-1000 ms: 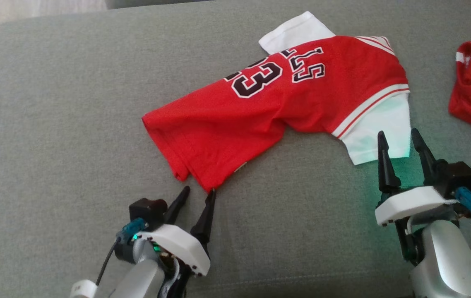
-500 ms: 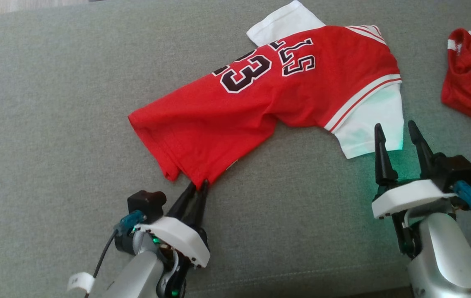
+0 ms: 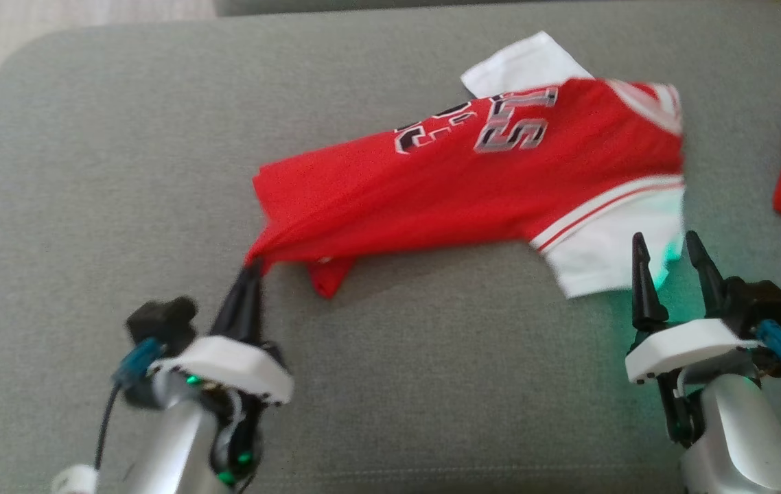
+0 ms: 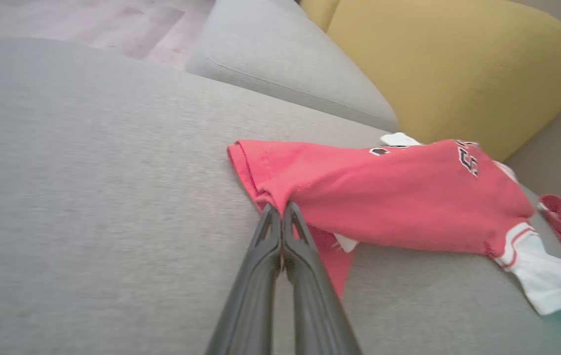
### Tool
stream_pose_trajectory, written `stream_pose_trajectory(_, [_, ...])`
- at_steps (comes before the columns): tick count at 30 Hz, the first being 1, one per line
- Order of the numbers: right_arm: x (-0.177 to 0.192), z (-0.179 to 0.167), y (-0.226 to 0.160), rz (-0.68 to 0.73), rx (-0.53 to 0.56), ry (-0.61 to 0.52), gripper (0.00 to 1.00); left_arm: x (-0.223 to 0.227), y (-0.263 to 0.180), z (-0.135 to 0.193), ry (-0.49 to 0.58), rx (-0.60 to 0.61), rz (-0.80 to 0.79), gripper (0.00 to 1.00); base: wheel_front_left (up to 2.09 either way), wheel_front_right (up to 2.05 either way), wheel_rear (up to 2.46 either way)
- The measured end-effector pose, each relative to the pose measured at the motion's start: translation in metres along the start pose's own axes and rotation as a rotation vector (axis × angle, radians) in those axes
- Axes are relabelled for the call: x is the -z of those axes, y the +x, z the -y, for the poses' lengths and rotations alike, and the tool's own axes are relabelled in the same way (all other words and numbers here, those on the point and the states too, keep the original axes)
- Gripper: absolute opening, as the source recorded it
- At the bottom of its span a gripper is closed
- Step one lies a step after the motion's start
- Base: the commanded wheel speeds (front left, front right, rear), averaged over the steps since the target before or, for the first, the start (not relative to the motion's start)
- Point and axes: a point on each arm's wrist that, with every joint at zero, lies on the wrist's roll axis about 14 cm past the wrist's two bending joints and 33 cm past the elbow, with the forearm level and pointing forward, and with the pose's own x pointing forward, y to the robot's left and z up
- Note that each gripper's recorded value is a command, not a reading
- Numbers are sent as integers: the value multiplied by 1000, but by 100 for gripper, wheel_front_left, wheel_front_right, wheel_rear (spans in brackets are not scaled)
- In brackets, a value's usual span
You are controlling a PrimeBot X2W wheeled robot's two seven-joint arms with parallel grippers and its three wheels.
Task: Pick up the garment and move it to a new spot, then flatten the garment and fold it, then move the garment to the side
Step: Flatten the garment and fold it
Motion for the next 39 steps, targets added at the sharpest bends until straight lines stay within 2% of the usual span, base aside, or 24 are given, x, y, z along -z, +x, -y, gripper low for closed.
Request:
stream_pose_trajectory(5, [-6,-12,-1,15,-34,-3,100,-8,-17,-42,67,-126,21,0,0,0,0])
stream_pose_trajectory(10, [-7,-13,-4,20,-38,4,100,-8,-20,-60,126,-169,8,2,0,0,0])
stream_pose_trajectory(11, [-7,-13,-5,22,-38,7,100,-9,-20,-62,143,-175,8,41,0,0,0])
stream_pose_trajectory(12, [-8,-14,-6,25,-39,8,100,-7,-20,-63,162,-173,2,92,0,0,0])
stream_pose_trajectory(13, [-9,-14,-7,32,-41,15,100,-6,-19,-63,174,-171,-4,100,0,0,0])
stream_pose_trajectory(23, [-36,-20,-12,120,-57,41,100,-24,-24,-55,330,-180,54,100,0,0,0])
stream_pose_trajectory(29, [-18,-21,-30,78,-55,50,100,-1,-48,-53,347,-182,1,100,0,0,0])
stream_pose_trajectory(33, [-9,-21,-30,50,-56,52,100,1,-48,-52,347,-179,-5,100,0,0,0])
stream_pose_trajectory(39, [23,-16,-27,-52,-34,64,100,11,-48,-51,339,-166,-35,100,0,0,0])
